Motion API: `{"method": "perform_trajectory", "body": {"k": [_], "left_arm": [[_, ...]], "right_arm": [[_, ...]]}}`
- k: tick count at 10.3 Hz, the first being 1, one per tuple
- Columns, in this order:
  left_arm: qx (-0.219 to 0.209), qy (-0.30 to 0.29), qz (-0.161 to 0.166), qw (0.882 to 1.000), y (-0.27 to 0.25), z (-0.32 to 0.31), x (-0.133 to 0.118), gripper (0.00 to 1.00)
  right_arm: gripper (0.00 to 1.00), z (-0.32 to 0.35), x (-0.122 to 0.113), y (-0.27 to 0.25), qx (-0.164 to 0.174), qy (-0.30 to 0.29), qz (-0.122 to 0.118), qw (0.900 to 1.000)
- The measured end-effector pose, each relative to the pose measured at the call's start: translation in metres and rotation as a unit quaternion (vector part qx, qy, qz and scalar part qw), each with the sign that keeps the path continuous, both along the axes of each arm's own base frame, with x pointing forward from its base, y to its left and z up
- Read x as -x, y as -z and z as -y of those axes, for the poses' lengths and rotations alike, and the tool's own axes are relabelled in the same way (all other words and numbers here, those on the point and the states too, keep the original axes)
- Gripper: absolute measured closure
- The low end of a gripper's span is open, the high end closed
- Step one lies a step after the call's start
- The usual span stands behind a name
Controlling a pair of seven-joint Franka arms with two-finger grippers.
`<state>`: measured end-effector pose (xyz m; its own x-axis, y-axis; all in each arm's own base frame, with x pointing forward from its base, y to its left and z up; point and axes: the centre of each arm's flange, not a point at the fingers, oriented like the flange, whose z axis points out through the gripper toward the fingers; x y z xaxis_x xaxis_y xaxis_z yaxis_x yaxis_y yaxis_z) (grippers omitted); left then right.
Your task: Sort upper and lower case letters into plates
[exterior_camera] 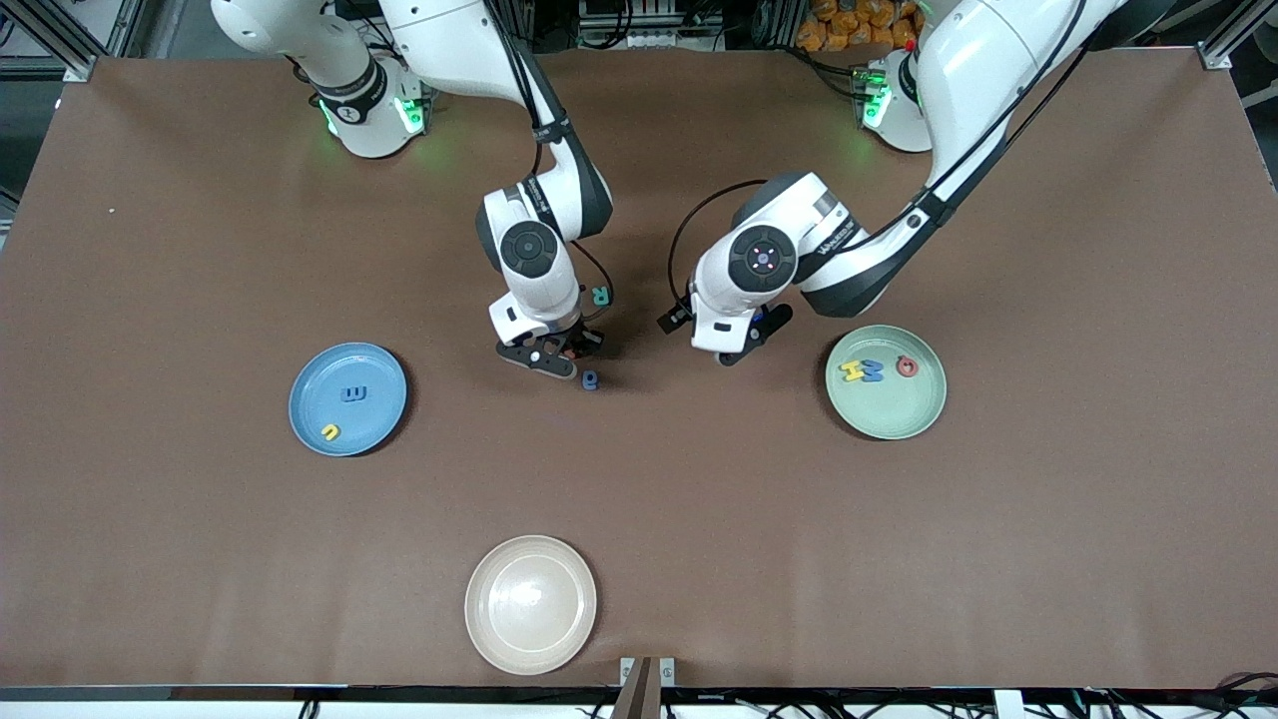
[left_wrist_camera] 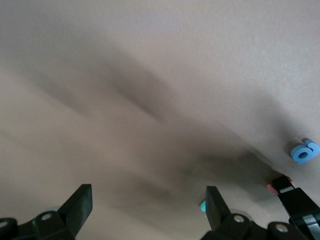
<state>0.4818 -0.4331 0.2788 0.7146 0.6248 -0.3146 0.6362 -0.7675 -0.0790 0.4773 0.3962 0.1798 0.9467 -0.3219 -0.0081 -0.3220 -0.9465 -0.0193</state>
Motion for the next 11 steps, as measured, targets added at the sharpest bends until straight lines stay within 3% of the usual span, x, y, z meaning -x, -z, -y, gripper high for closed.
{"method": "perform_trajectory", "body": {"k": [2, 5, 8, 11], "left_arm": [[-0.021, -0.015, 0.009, 1.0, 0.015, 0.022, 0.013, 0.0], [-0.045, -0.03, 0.033, 0.998, 0.03, 0.053, 0.027, 0.0], [-0.036, -0.033, 0.051, 0.998, 0.041, 0.079, 0.035, 0.0], [-0.066, -0.056, 0.098, 0.991, 0.089, 0.127, 0.073, 0.0]], "right_arm": [[0.73, 0.011, -0.009, -0.004, 0.005, -0.019, 0.004, 1.0], [0.73, 0.06, -0.044, -0.024, 0.024, -0.06, -0.001, 0.998], [0.73, 0.149, -0.091, -0.05, 0.03, -0.124, -0.009, 0.992], [0.73, 0.242, -0.122, -0.052, 0.025, -0.18, -0.019, 0.983]]}}
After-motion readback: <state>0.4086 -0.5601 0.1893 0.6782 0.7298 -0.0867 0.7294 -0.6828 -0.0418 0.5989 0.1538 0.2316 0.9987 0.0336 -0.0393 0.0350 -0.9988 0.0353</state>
